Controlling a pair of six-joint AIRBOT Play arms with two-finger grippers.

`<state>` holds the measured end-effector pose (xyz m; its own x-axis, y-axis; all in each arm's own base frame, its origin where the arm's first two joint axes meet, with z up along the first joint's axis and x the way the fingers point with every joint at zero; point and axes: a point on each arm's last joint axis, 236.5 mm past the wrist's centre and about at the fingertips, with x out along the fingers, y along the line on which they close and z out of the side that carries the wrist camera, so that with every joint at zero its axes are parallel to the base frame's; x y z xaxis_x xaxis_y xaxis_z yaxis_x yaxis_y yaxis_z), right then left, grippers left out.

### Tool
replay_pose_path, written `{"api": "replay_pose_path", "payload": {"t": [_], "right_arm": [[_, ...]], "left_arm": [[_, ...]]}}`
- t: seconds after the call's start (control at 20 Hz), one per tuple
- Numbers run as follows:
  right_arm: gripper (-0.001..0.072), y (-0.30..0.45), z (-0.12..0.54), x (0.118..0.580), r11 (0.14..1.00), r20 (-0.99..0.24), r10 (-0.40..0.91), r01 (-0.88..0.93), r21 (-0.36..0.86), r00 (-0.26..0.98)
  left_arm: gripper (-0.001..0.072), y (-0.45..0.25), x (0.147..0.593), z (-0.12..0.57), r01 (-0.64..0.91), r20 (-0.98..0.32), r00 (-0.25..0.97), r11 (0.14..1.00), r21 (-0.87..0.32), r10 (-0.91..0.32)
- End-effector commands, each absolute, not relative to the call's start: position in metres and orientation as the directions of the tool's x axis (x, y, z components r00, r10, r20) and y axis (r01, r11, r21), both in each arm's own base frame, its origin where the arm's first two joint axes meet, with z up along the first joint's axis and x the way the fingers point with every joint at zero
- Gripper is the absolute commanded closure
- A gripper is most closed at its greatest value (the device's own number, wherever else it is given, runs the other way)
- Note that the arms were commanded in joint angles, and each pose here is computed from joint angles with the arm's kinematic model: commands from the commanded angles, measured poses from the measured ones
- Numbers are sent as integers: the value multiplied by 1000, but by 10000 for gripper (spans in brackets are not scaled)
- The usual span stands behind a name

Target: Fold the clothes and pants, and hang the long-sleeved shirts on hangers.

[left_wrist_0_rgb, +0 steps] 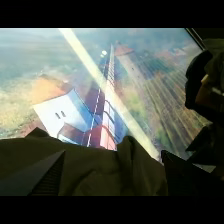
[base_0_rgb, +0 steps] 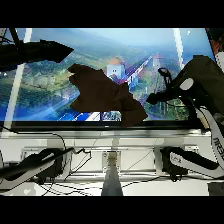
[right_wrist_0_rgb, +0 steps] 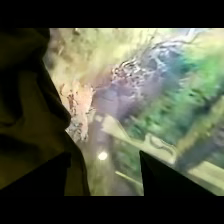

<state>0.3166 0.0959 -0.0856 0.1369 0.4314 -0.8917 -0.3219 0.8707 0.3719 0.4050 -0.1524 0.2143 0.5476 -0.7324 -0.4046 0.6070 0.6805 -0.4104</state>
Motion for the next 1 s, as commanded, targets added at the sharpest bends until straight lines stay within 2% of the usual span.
{"api": "replay_pose_path", "payload": {"t": [0.0,0.2,0.25,0.3,0.35,0.4,0.55,0.75,0.85,0.95], "right_arm": [[222,132,-106,313,805,-825,557,-308,507,98],[225,159,-118,302,768,-813,580,-357,532,35],[284,164,-118,301,764,-814,580,-371,528,36],[449,168,-118,302,761,-818,574,-391,517,35],[646,168,-115,306,761,-824,565,-412,502,41],[694,166,-110,312,762,-830,555,-435,479,58],[695,137,-72,346,803,-858,479,-487,342,186],[695,43,13,367,900,-877,242,-434,43,415],[694,0,52,357,928,-852,145,-369,-60,503],[694,-23,78,349,951,-817,101,-296,-88,567]], "left_arm": [[19,-153,406,211,605,-409,543,680,-414,-733],[19,-151,410,203,596,-422,537,682,-424,-731],[19,-150,412,198,591,-429,534,684,-428,-729],[20,-149,416,192,584,-440,529,688,-432,-726],[19,-147,419,183,570,-459,525,697,-435,-717],[19,-143,422,171,545,-489,518,711,-444,-702],[19,-123,427,132,462,-608,495,780,-421,-621],[19,-99,428,97,426,-713,468,840,-336,-522],[20,-97,430,86,373,-729,450,850,-371,-516],[20,-101,432,64,261,-747,407,851,-456,-525]]}}
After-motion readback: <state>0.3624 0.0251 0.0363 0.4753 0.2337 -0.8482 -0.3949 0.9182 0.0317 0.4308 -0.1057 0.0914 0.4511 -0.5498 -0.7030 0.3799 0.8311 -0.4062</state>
